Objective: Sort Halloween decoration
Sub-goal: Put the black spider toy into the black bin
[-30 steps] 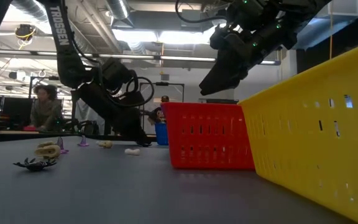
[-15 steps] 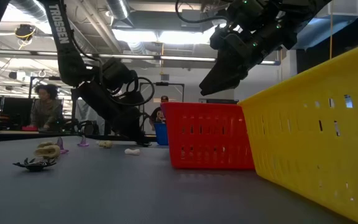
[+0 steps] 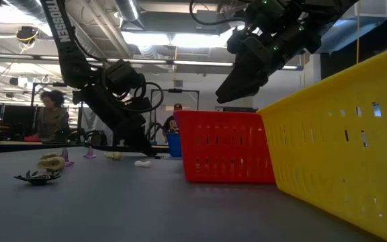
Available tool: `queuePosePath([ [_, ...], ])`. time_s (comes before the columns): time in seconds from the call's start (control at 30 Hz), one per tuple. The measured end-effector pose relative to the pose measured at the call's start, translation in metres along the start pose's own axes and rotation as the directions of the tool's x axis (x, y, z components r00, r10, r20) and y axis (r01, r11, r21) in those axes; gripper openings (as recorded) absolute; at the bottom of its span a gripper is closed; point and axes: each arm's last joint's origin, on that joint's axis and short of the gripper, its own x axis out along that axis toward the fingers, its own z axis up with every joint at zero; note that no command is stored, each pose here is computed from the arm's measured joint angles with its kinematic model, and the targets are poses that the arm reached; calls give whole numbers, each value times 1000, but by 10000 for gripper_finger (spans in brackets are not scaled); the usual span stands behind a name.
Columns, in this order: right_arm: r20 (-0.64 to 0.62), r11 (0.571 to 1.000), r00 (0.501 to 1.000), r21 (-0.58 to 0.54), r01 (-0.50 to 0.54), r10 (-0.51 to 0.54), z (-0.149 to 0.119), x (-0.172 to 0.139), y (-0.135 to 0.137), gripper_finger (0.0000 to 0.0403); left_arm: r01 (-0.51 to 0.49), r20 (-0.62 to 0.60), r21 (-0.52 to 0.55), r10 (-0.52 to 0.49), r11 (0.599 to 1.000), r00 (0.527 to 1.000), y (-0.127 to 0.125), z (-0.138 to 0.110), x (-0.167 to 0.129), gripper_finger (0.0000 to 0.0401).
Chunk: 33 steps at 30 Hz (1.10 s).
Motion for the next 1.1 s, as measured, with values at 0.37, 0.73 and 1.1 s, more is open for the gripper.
queuePosePath([
  [0.37,-1,1000,1000,0,0,0,0,0,0,241,5,-1,0,-5,1000,1000,0,0,0,127],
  [0.73,-1,1000,1000,0,0,0,0,0,0,241,5,-1,1,-5,1000,1000,0,0,0,80],
  [1.1,0,1000,1000,0,0,0,0,0,0,241,3,12,1,-3,1000,1000,0,1,0,76],
])
